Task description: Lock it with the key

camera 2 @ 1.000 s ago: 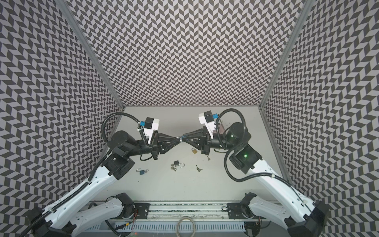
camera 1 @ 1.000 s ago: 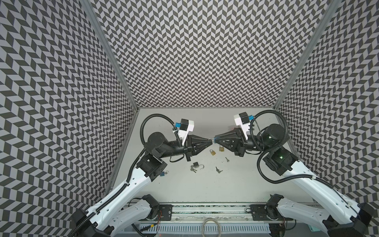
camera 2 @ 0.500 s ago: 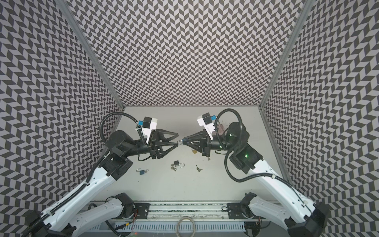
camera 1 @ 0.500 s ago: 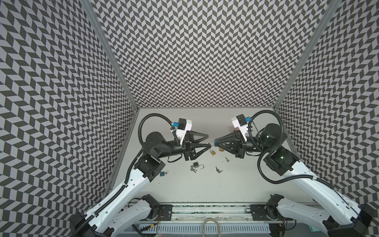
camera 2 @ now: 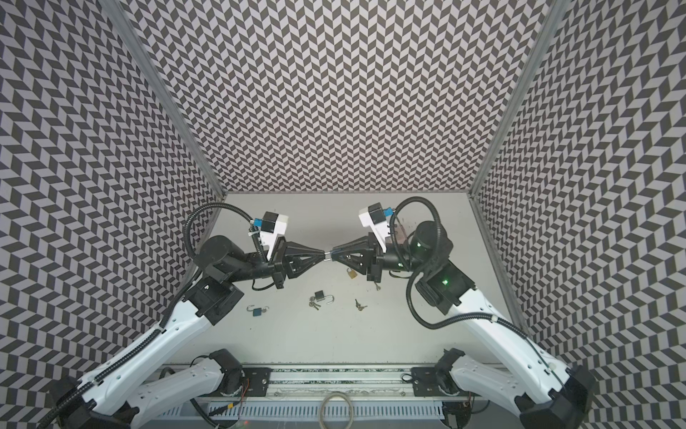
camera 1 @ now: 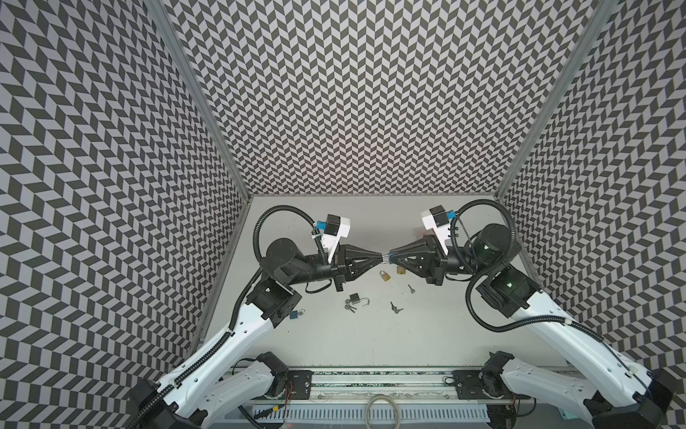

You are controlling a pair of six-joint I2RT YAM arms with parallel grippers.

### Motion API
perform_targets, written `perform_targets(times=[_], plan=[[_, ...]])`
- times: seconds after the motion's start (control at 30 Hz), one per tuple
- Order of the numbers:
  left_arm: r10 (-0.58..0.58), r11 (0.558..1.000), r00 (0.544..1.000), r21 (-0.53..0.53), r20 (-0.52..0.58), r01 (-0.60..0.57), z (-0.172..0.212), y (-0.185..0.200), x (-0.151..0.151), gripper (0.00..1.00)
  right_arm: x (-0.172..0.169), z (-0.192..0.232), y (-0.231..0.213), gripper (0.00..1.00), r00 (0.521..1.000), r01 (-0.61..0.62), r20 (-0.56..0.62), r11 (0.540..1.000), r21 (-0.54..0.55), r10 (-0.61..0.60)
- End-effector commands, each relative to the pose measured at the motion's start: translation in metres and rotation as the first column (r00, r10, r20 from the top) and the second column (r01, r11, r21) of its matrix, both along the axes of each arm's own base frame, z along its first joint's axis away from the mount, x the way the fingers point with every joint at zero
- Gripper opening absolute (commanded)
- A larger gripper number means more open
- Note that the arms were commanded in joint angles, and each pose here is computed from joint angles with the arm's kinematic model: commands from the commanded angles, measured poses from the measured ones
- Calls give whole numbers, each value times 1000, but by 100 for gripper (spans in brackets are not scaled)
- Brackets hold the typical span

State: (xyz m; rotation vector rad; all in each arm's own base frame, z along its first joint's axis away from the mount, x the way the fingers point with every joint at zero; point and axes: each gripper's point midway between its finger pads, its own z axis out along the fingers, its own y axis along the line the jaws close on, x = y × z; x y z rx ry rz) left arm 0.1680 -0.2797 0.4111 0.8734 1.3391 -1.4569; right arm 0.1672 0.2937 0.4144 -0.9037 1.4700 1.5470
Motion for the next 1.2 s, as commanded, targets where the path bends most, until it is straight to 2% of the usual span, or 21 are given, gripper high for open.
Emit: perform_targets(times=[0.0,0.03,0.1,0.13,0.2,0.37,0.47,0.6,0.7,0.77,0.93,1.03,1.17], plan=[[-3,1000,999,-24,32,4,9,4,-5,0,-7,16,-4,4,998,-13,68,999,42,10],[-1,1000,999,-27,36,2,10,5,-6,0,-7,18,-5,20,997,-8,75,999,42,5],[2,1000,999,-26,37,-1,11,6,-5,0,-7,18,-5,43,997,-1,77,999,34,-1],[4,1000,999,-29,39,-3,12,6,-6,0,-6,16,-6,50,997,3,75,1000,29,-5],[3,1000,999,-27,39,-2,12,7,-6,0,-4,13,-6,59,997,13,72,1000,19,-14],[2,1000,999,-29,41,-1,13,7,-7,0,-1,9,-8,56,998,30,60,1000,8,-30],[-3,1000,999,-24,36,4,11,6,-7,0,-1,10,-9,45,997,35,63,999,11,-35],[-10,1000,999,-18,32,11,9,5,-7,0,-2,16,-9,39,997,30,71,999,23,-32],[-12,1000,1000,-16,29,12,8,5,-7,0,-1,17,-9,31,997,34,74,999,26,-36],[-14,1000,999,-15,30,14,8,5,-7,0,-1,16,-9,32,997,36,75,999,24,-37],[-19,1000,999,-13,30,20,7,5,-8,0,0,16,-10,46,996,46,73,999,27,-47],[-22,1000,999,-11,28,23,6,4,-8,0,1,18,-10,46,996,52,74,998,31,-54],[-27,1000,999,-11,29,27,6,5,-9,0,2,18,-10,41,996,55,72,998,34,-57]])
